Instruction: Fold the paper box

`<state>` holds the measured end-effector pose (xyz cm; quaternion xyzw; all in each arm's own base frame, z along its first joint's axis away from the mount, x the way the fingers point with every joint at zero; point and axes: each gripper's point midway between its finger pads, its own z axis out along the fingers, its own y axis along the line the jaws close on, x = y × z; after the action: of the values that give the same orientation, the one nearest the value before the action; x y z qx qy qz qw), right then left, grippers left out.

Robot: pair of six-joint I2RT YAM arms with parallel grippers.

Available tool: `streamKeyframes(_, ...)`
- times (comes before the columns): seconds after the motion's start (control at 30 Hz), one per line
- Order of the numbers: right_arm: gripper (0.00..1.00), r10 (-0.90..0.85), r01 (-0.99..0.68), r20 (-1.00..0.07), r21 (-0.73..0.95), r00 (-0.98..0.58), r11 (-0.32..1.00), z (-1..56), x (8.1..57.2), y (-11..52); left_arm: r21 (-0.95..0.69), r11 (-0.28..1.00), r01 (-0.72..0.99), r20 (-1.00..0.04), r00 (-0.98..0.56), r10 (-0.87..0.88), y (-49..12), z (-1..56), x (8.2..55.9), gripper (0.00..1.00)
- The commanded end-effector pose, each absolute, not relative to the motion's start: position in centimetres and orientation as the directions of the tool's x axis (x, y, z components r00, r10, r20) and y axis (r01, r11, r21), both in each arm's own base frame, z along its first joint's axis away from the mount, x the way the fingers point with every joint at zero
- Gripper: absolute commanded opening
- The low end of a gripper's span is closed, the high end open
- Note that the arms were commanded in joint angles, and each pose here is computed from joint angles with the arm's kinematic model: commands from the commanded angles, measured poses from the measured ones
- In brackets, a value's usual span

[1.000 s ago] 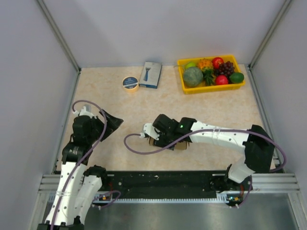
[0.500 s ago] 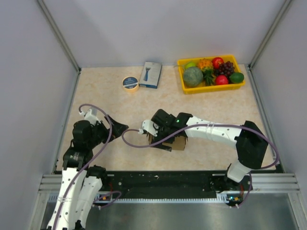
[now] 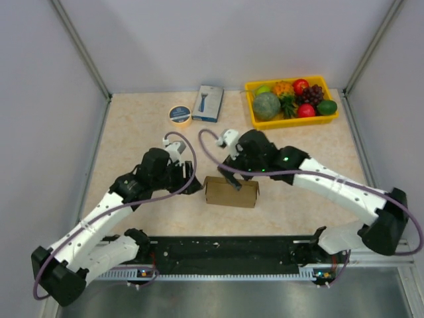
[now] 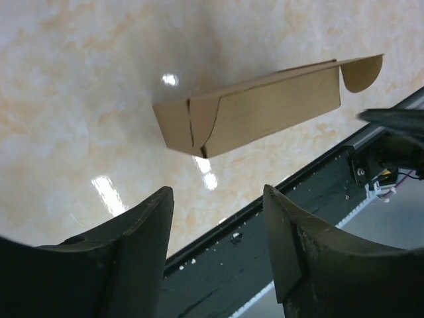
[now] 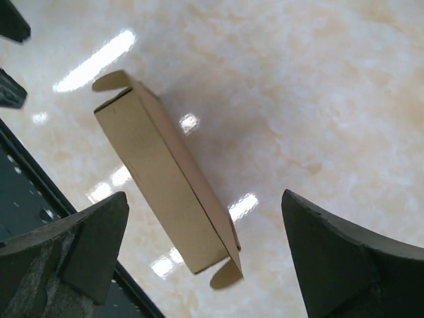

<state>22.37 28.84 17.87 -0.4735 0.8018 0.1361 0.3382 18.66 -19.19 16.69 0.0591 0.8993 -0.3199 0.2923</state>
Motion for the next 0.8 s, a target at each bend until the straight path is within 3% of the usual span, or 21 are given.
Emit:
streamKeyframes(0.0,0.95,-0.251,-0.566,-0.772,0.166,-0.584,0.807,24.1,22.3,24.2,-0.37,0.842,0.393,-0.68,-0.732,0.043,-19.6,18.6,21.2,0.57)
streamKeyframes(0.07,0.85,-0.129,-0.433,-0.684,0.294,-0.718,0.852,22.8,21.4,22.6,-0.342,0.848,0.406,-0.663,-0.743,0.088,-20.4,18.3,21.7,0.54)
streamKeyframes(0.17,0.74,-0.065,-0.299,-0.58,0.319,-0.812,0.899,20.6,19.5,19.9,-0.306,0.851,0.427,-0.63,-0.761,0.155,-21.1,17.6,22.0,0.48)
streamKeyframes(0.23,0.5,-0.045,-0.269,-0.564,0.32,-0.824,0.908,19.9,18.6,18.9,-0.305,0.843,0.444,-0.615,-0.767,0.181,-21.7,17.5,22.2,0.44)
streamKeyframes(0.5,0.44,-0.045,-0.267,-0.554,0.326,-0.832,0.907,17.8,18.4,19.2,-0.304,0.824,0.478,-0.578,-0.78,0.24,-23.2,16.8,22.2,0.36)
streamKeyframes(0.57,0.39,-0.049,-0.264,-0.548,0.323,-0.835,0.909,17.4,18.6,19.3,-0.306,0.825,0.475,-0.556,-0.792,0.25,-23.4,16.3,22.1,0.35)
streamKeyframes(0.77,0.37,-0.071,-0.272,-0.528,0.314,-0.846,0.91,16.2,18.4,19.5,-0.308,0.82,0.482,-0.542,-0.797,0.265,-24.0,16.0,21.8,0.32)
